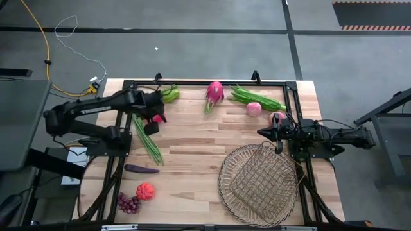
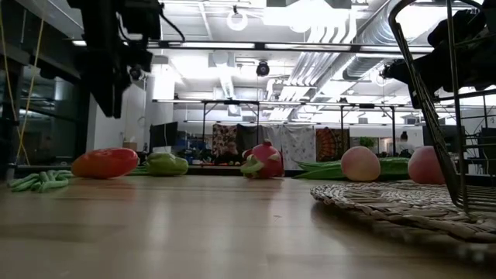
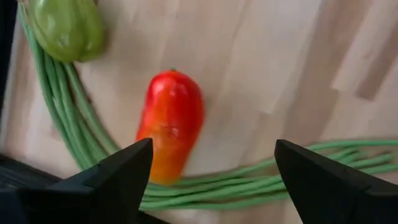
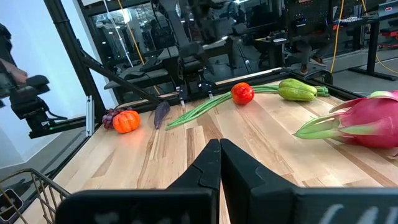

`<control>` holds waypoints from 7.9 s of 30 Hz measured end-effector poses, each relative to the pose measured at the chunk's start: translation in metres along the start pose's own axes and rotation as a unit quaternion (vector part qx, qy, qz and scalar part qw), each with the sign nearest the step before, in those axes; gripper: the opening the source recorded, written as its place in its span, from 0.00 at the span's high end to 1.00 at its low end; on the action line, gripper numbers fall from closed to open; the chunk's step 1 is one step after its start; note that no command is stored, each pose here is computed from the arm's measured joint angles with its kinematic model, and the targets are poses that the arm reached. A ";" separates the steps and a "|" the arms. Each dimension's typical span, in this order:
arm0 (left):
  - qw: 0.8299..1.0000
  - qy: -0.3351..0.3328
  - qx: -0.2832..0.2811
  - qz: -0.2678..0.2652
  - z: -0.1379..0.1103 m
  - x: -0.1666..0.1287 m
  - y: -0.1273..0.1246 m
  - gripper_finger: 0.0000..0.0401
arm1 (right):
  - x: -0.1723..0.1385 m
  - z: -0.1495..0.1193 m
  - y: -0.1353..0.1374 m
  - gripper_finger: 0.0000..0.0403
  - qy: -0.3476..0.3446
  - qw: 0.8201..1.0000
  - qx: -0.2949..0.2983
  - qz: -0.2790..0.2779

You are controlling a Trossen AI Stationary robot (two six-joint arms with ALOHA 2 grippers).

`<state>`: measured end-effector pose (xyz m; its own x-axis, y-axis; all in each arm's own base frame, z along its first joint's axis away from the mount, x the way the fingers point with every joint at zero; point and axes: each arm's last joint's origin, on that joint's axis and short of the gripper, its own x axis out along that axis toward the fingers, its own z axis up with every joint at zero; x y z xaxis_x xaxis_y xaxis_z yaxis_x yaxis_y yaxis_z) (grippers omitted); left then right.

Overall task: Build produce basket
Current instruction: Put the mango into the wire basket

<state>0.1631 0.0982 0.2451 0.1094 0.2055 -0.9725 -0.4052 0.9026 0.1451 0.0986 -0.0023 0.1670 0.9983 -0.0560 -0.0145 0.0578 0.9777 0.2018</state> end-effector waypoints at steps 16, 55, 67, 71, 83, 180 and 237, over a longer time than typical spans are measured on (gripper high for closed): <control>0.992 0.088 0.088 -0.008 0.014 0.047 0.035 0.18 | 0.000 0.000 0.000 1.00 0.000 1.000 0.000 0.000; 0.992 0.117 0.037 -0.027 0.035 0.075 0.039 0.41 | 0.000 0.000 0.000 1.00 0.000 1.000 0.000 0.000; 0.935 -0.324 -0.127 -0.072 0.048 -0.050 0.025 0.41 | 0.000 0.000 0.000 1.00 0.000 1.000 0.000 0.000; 0.878 -0.449 -0.135 -0.098 0.050 -0.084 0.012 0.41 | 0.000 0.000 0.000 1.00 0.000 1.000 0.000 0.000; 0.789 -0.575 -0.144 -0.161 0.067 -0.088 -0.042 0.41 | 0.000 0.000 0.000 1.00 0.000 1.000 0.000 0.000; 0.737 -0.625 -0.099 -0.238 0.084 -0.069 -0.075 0.39 | 0.275 0.180 0.061 0.11 0.185 0.982 0.043 -0.017; 0.749 -0.611 -0.124 -0.223 0.004 -0.081 -0.043 0.18 | 0.112 0.169 0.150 0.43 0.525 0.835 0.121 -0.115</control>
<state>0.1753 0.0438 0.3184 0.9723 0.2336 0.0013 -0.2201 0.9180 -0.3298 0.2196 0.1042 0.3607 0.4161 0.0953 -0.9043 0.3734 0.8889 0.2655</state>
